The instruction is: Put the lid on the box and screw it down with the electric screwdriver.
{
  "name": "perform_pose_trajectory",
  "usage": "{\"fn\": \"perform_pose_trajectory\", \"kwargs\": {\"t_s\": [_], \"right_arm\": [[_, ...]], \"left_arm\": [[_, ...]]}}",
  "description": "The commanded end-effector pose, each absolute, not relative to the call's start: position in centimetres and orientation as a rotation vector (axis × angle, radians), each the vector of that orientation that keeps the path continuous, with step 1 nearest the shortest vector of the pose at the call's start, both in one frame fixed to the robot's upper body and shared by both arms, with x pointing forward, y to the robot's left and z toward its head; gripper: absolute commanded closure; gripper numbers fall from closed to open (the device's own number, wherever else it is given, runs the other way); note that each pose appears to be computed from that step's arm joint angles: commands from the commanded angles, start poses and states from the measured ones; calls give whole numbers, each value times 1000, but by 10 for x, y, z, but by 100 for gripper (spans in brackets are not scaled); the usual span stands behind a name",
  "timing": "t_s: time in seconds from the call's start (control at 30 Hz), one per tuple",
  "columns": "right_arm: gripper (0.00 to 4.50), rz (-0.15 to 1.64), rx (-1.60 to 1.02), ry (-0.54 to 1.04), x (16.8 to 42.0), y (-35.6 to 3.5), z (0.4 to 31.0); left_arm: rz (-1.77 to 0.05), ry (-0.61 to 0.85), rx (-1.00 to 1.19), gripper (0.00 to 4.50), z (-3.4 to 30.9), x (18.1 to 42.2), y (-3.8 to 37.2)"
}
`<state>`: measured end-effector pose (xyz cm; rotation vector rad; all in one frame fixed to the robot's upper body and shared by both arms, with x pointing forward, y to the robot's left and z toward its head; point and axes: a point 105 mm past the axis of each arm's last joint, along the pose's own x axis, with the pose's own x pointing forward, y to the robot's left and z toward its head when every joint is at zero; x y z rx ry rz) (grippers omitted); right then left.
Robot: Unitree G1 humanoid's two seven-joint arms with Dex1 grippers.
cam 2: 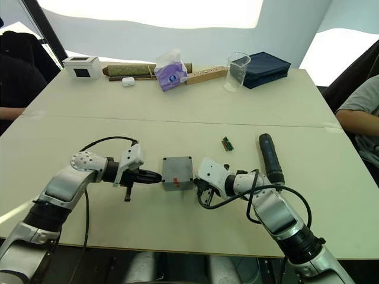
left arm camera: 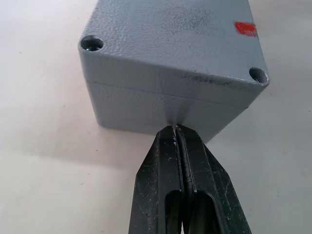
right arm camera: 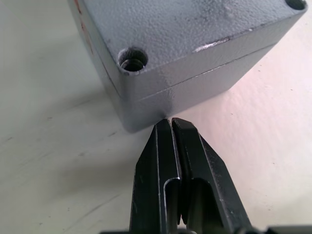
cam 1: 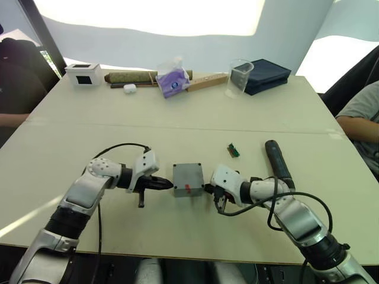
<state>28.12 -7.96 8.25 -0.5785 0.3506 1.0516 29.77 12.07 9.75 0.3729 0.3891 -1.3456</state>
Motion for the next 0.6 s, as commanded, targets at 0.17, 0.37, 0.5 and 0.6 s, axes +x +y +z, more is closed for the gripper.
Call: {"fn": "perform_pose_trajectory", "kwargs": {"t_s": [0.17, 0.37, 0.5, 0.6], "right_arm": [[447, 1001, -600, 276, 278, -96, 104], [399, 876, -455, 223, 269, -120, 132], [253, 811, -331, 193, 260, -131, 146], [138, 731, -265, 232, 257, -143, 139]], "left_arm": [[-1337, 346, 395, 450, 124, 287, 141], [-1312, 245, 383, 450, 172, 274, 153], [-1316, 143, 385, 450, 202, 272, 144], [-1355, 103, 388, 450, 212, 268, 134]]}}
